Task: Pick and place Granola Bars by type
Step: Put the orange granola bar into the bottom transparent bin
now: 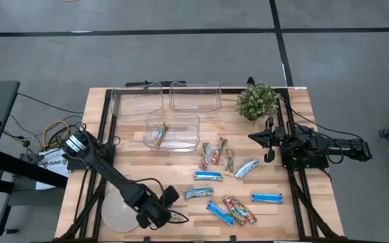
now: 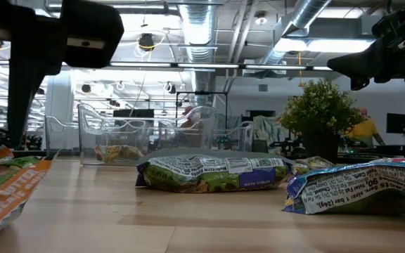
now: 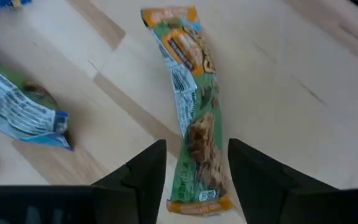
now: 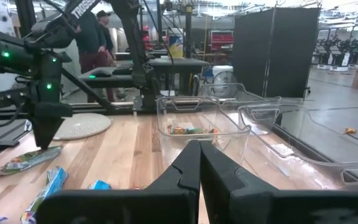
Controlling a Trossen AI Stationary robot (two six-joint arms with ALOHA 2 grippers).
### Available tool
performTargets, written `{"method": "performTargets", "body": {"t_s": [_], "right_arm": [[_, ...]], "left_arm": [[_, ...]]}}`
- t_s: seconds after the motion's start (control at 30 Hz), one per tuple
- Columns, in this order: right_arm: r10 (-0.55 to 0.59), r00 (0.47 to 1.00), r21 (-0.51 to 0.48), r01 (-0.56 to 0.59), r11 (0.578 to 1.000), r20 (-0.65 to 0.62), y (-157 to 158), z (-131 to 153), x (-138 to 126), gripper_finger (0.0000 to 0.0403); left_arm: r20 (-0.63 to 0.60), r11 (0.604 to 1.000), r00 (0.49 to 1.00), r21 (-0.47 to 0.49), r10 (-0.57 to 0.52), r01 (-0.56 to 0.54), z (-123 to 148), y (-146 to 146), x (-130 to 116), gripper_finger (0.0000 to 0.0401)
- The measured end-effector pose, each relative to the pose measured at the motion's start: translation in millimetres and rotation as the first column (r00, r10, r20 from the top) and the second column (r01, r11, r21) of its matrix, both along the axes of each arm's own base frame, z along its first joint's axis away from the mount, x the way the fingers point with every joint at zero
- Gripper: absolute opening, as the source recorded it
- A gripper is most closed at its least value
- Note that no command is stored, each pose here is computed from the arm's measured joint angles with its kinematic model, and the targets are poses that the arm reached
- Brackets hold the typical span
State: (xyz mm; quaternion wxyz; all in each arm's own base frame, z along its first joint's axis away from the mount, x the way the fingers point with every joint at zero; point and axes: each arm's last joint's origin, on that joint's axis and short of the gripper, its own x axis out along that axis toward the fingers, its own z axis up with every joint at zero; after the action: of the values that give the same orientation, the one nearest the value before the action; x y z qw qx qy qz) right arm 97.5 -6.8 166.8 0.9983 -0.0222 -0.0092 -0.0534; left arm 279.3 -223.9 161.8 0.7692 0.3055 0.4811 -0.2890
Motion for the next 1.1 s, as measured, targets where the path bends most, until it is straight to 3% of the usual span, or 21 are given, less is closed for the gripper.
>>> {"method": "performTargets", "body": {"t_s": [0.5,1.1], "right_arm": [[0.0,1.0,0.0,0.0,1.0,0.006,0,0,0,0.0],[0.0,1.0,0.0,0.0,1.0,0.0,0,0,0,0.0]], "left_arm": [[-0.023,0.999,1.0,0.042,0.007,-0.006,-18,-1,4,0.0167],[-0.042,0.999,0.998,0.011,0.044,-0.044,-18,1,5,0.0167]]}}
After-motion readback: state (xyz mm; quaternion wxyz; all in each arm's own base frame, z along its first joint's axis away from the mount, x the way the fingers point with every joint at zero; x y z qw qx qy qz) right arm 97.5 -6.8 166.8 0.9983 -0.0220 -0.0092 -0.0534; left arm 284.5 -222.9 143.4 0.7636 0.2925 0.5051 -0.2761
